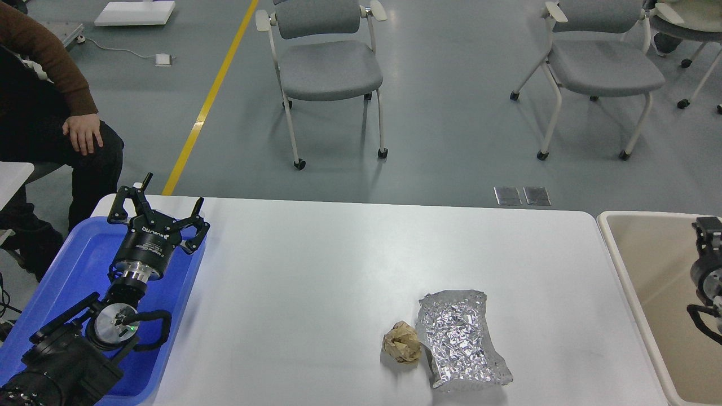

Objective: Tidy desktop

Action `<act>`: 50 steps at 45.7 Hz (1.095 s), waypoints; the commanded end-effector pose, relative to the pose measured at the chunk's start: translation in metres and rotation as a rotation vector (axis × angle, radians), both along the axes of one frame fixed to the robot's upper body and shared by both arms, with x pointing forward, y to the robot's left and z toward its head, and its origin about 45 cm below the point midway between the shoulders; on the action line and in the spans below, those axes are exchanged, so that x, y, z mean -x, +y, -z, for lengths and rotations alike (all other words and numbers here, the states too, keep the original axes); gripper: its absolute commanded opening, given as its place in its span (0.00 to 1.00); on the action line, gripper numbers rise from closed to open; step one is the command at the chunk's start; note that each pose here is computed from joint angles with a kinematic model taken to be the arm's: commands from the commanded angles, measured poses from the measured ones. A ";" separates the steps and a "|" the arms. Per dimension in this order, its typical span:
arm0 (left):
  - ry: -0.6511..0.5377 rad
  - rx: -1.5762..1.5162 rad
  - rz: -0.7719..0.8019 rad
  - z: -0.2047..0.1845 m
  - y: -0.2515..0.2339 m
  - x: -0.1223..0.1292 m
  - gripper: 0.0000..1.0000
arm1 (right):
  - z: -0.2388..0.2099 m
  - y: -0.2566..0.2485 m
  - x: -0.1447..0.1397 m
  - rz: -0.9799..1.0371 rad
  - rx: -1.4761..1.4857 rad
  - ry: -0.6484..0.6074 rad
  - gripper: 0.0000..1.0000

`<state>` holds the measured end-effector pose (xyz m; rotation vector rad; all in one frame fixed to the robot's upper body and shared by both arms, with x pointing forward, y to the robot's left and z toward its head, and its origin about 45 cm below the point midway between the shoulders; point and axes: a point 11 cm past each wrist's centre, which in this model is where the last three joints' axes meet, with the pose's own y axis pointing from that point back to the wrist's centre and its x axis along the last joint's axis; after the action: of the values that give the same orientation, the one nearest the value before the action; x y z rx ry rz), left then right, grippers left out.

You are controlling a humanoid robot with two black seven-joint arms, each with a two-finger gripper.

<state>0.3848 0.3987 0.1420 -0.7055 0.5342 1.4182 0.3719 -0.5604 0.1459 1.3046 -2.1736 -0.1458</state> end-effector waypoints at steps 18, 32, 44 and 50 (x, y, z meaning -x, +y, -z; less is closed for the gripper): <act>0.001 0.000 -0.002 0.000 0.000 0.000 1.00 | -0.163 0.048 -0.108 -0.210 -0.260 -0.446 1.00; 0.001 0.000 -0.002 0.000 0.000 0.000 1.00 | -0.207 0.081 -0.103 -0.448 -0.320 -0.625 1.00; 0.002 0.000 -0.003 0.000 0.001 0.000 1.00 | -0.149 0.093 -0.061 -0.442 -0.478 -0.783 1.00; 0.001 0.000 -0.002 0.000 0.000 0.000 1.00 | -0.093 0.088 -0.034 -0.375 -0.525 -0.706 1.00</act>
<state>0.3847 0.3990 0.1419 -0.7061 0.5346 1.4207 0.4479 -0.4738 0.2979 2.3097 -2.4322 0.0183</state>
